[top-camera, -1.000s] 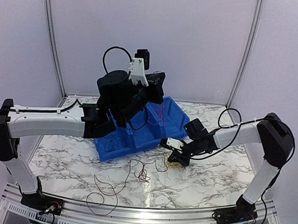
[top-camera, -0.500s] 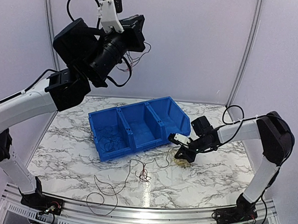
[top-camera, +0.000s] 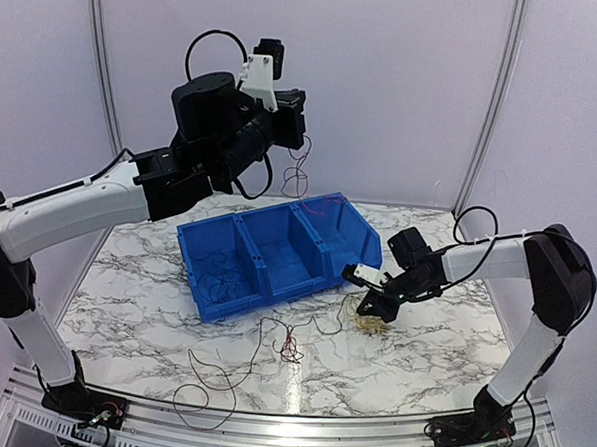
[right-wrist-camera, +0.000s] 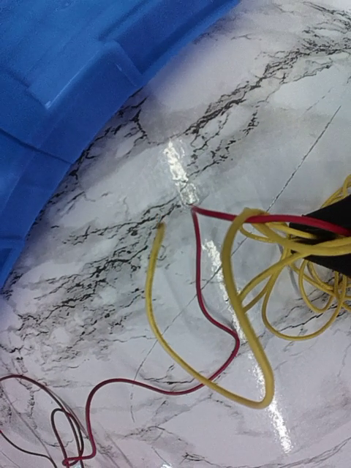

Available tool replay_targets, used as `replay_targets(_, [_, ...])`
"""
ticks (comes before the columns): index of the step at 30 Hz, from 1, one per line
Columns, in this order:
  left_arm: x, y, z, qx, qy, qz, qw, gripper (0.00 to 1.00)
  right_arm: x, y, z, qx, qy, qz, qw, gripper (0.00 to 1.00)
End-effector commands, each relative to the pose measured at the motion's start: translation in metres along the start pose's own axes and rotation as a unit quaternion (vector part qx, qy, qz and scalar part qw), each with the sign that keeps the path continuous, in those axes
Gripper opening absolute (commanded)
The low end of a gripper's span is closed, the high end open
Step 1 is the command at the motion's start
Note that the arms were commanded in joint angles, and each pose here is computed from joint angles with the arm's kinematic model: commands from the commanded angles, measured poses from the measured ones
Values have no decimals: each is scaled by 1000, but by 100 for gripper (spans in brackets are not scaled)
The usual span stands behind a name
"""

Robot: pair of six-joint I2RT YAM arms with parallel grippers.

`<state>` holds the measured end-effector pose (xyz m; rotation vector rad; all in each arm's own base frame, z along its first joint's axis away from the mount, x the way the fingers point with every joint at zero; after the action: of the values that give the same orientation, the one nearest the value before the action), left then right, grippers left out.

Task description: Untangle the cables

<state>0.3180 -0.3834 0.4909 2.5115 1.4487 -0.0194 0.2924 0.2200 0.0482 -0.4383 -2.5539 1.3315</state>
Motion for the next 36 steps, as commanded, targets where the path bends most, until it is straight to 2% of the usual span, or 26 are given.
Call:
replay_targets(1, [8,15,39,43,-27,12,999,0,-8,-19,-15,-11,-21,28,999,0])
replay_targets(13, [61,55,155,147,-83,3,986,0,-10,-23,-17,-9,-26,34,999,0])
replay_targets(25, [92,57,253,228,-112,-45,966,0,-9,-21,-16,-5,-25,26,999,0])
replay_targets(26, [94,54,258,234,-116,-48,964,9,-8,-22,-17,-7,-26,25,999,0])
replay_targets(28, [94,49,264,243,-123,-49,961,36,-8,-24,-19,-11,-25,26,999,2])
replay_targets(29, [95,46,262,244,-128,-50,960,44,-8,-26,-21,-12,-26,27,999,6])
replay_targets(31, [95,40,257,243,-135,-49,959,52,-8,-29,-23,-16,-27,31,999,15])
replay_targets(34, [97,27,244,237,-138,-55,960,58,-8,-32,-26,-21,-27,33,999,33])
replay_targets(36, [93,17,234,232,-135,-49,962,61,-7,-35,-28,-25,-25,33,999,37])
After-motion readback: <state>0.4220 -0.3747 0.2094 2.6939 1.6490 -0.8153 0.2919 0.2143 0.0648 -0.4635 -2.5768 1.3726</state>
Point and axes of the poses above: each gripper's point midway between its finger pads, its own y axis out along the fingers, its own x axis along the line the jaws close on, z = x × y, the point moved 2 cm from there along -y, back along the fingers, and after that the axes turned 2 degrees about -y, right-handed, at the moved point
